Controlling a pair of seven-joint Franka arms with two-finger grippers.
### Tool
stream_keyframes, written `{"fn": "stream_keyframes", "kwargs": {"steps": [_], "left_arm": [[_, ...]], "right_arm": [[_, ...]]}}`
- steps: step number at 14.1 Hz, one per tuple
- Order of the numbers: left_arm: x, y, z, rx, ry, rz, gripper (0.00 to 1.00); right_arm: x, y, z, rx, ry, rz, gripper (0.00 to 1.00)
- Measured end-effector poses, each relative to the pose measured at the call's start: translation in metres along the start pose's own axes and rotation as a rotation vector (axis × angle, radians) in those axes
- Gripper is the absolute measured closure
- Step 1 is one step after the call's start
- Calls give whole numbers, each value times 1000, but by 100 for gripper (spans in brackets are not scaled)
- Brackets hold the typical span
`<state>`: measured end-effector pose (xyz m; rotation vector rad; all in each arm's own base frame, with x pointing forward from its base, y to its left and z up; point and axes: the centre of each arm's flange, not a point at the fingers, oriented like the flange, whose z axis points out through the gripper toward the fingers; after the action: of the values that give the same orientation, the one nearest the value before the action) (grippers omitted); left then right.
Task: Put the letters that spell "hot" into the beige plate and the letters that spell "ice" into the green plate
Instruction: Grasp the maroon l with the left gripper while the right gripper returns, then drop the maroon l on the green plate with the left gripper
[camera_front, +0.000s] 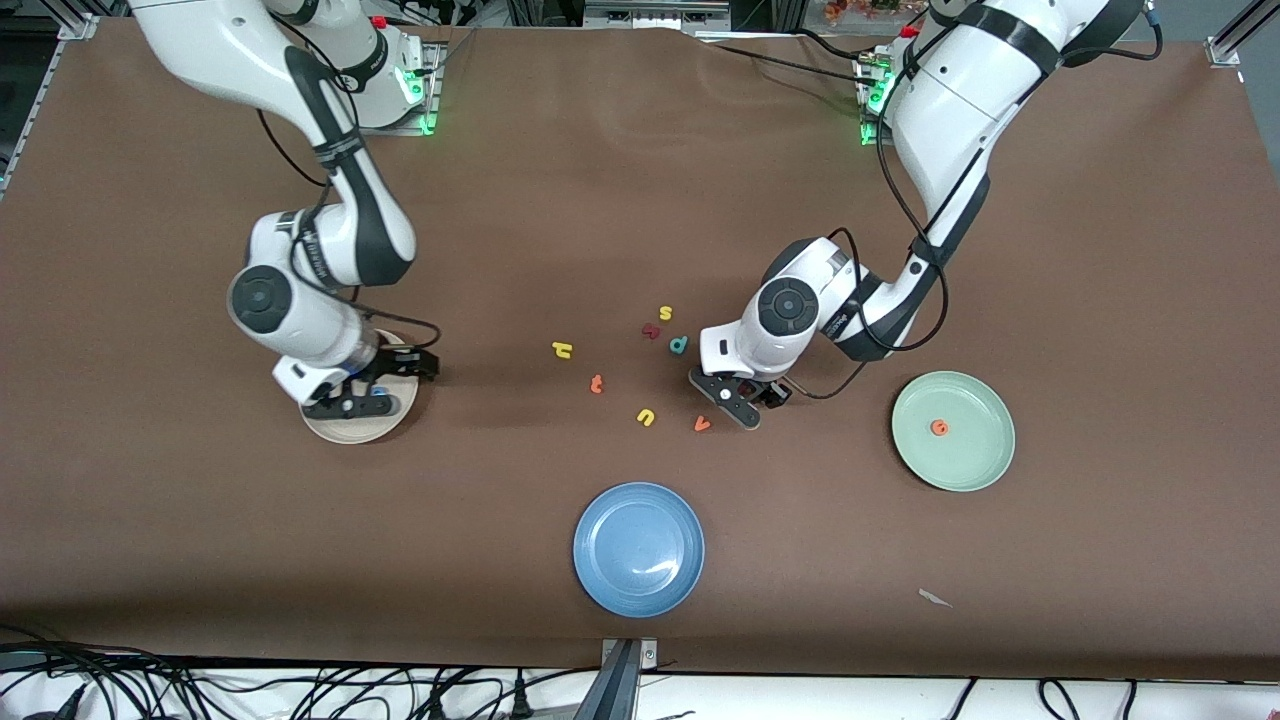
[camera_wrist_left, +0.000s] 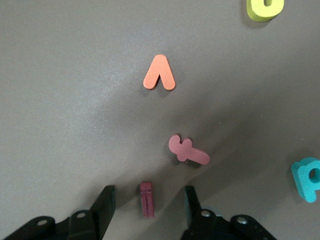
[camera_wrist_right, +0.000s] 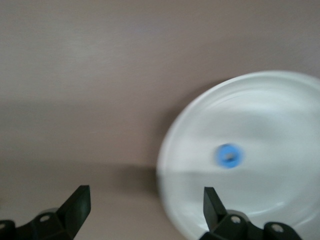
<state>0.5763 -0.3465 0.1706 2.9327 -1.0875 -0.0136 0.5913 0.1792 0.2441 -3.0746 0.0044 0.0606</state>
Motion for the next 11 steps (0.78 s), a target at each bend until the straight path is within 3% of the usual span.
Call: {"fn": "stream_keyframes", "kwargs": {"steps": [4,8,11], "left_arm": [[2,-5,-3,8,8,-37,87],[2,-18,-9,18,1,-82,90],[-10,-73,-48,52,-57,-145,90]], "right_arm": [[-25,-84,1,26,31,124,0],[-49,-141,25,29,39,233,0],[-53,-169,42,12,50,309,0]]}}
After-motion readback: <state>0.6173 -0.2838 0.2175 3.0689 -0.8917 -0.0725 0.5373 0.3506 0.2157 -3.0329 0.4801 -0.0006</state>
